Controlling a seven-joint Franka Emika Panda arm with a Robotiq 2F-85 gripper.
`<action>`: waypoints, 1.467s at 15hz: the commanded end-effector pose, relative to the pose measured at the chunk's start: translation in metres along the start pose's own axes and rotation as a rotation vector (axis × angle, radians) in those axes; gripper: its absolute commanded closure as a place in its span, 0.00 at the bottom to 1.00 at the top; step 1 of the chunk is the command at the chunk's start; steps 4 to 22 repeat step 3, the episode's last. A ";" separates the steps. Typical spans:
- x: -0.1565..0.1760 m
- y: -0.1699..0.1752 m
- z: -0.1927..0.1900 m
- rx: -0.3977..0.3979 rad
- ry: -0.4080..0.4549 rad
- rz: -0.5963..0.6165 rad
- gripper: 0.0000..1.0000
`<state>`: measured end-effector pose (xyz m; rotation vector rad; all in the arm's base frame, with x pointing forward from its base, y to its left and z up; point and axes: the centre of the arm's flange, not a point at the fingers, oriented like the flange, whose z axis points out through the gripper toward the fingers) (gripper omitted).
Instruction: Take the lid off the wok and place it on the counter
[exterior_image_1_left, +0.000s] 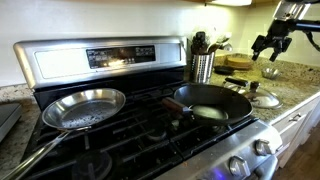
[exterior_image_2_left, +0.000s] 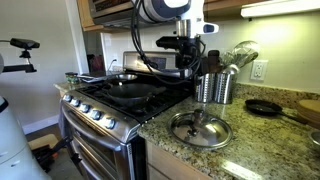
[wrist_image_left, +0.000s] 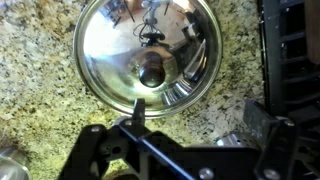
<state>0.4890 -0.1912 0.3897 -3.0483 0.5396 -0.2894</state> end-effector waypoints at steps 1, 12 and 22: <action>-0.003 -0.006 -0.012 0.007 -0.004 -0.007 0.00; -0.007 -0.016 -0.028 0.017 -0.002 -0.018 0.00; -0.007 -0.016 -0.028 0.017 -0.002 -0.018 0.00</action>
